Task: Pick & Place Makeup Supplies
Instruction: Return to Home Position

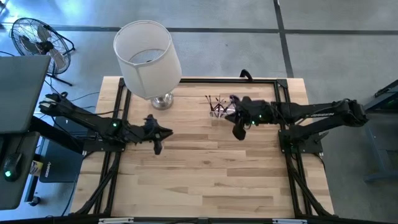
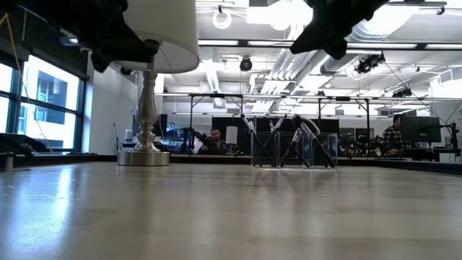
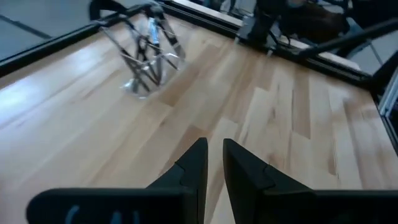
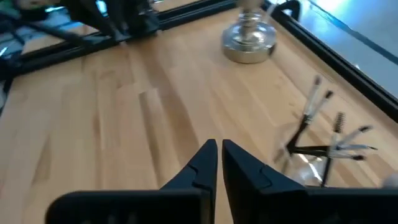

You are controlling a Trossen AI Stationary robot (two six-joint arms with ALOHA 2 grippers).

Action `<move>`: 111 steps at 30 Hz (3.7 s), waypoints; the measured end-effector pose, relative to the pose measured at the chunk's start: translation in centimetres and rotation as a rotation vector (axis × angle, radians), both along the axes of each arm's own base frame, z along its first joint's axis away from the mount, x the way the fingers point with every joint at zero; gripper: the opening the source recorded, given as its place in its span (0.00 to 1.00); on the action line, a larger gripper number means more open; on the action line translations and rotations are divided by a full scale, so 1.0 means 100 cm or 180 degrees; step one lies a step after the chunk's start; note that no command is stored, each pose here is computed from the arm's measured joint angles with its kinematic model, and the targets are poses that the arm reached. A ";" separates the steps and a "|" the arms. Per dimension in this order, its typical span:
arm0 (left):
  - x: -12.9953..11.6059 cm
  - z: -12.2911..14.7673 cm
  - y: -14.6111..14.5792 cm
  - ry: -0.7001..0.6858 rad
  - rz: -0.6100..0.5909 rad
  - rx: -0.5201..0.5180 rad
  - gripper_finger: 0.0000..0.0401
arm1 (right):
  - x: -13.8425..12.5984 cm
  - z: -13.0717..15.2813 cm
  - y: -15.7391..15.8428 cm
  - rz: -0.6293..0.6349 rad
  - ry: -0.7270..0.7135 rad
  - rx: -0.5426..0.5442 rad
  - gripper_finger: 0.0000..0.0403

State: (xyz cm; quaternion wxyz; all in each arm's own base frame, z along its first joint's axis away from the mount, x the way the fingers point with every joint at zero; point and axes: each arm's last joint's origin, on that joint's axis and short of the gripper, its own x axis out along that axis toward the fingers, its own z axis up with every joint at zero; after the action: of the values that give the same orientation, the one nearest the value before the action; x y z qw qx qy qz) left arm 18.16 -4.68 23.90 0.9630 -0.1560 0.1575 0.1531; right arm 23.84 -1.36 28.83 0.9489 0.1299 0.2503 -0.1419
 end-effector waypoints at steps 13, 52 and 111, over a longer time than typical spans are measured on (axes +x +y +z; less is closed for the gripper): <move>0.056 -0.006 -0.023 0.0204 -0.0333 -0.0052 0.12 | -0.002 0.001 0.051 0.0631 -0.0008 -0.0224 0.01; -0.045 -0.055 0.043 -0.0516 -0.0366 0.0552 0.00 | -0.003 0.004 0.048 -0.0180 -0.0193 -0.0329 0.00; -0.088 -0.064 0.053 -0.0898 -0.0240 0.0885 0.00 | -0.006 0.000 0.047 -0.0610 -0.0221 0.0282 0.00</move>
State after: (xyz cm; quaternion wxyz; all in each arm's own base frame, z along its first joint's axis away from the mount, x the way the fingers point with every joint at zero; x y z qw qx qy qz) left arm 9.39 0.65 17.50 0.9929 -0.0354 0.0041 0.1138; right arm 23.29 3.38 28.80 0.9324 0.1999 0.2098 -0.2161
